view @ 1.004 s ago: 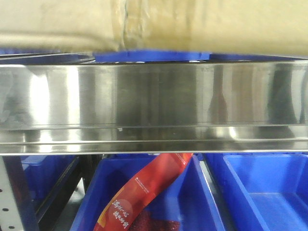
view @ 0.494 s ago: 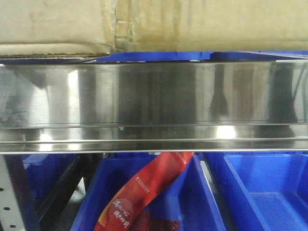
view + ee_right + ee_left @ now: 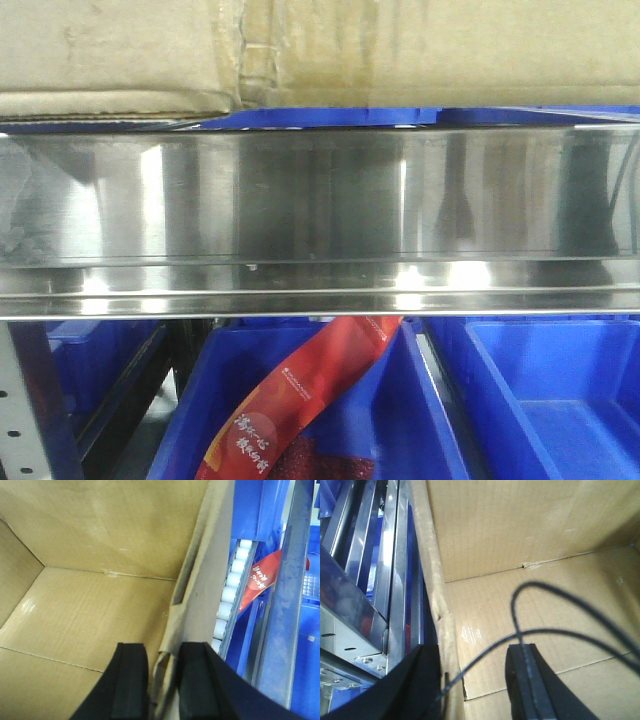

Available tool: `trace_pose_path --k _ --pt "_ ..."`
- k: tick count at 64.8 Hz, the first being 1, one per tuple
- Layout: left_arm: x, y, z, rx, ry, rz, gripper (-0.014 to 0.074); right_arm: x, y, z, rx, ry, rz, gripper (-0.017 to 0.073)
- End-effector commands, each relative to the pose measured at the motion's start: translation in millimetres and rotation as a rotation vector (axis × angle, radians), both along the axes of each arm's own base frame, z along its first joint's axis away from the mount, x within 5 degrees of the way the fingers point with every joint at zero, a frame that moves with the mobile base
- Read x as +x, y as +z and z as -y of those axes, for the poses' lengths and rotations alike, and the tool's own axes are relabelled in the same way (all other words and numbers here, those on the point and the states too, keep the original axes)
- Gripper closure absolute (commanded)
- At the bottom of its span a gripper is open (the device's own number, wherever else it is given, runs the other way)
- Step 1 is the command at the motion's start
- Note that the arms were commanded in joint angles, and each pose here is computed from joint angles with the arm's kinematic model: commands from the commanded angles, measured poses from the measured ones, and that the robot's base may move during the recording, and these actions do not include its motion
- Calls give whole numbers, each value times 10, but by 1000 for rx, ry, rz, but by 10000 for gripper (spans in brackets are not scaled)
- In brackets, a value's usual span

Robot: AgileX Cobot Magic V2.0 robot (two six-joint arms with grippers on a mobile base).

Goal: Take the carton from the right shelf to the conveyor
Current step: 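Lift the carton off the shelf with both grippers, then hold the carton in both grippers while the base turns away from the shelf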

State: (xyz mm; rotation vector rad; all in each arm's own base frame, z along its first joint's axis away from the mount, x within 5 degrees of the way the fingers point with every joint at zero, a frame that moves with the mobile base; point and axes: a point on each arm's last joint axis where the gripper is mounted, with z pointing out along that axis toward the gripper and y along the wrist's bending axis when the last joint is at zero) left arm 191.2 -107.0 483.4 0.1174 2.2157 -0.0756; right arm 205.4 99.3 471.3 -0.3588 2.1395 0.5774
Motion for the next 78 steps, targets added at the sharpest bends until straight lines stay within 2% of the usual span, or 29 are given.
trace_pose_path --k 1,78 --pt "-71 43 38 -30 -68 16 603 25 90 -1 36 -13 87 627" --pt "-71 43 38 -30 -68 16 603 25 90 -1 36 -13 87 627"
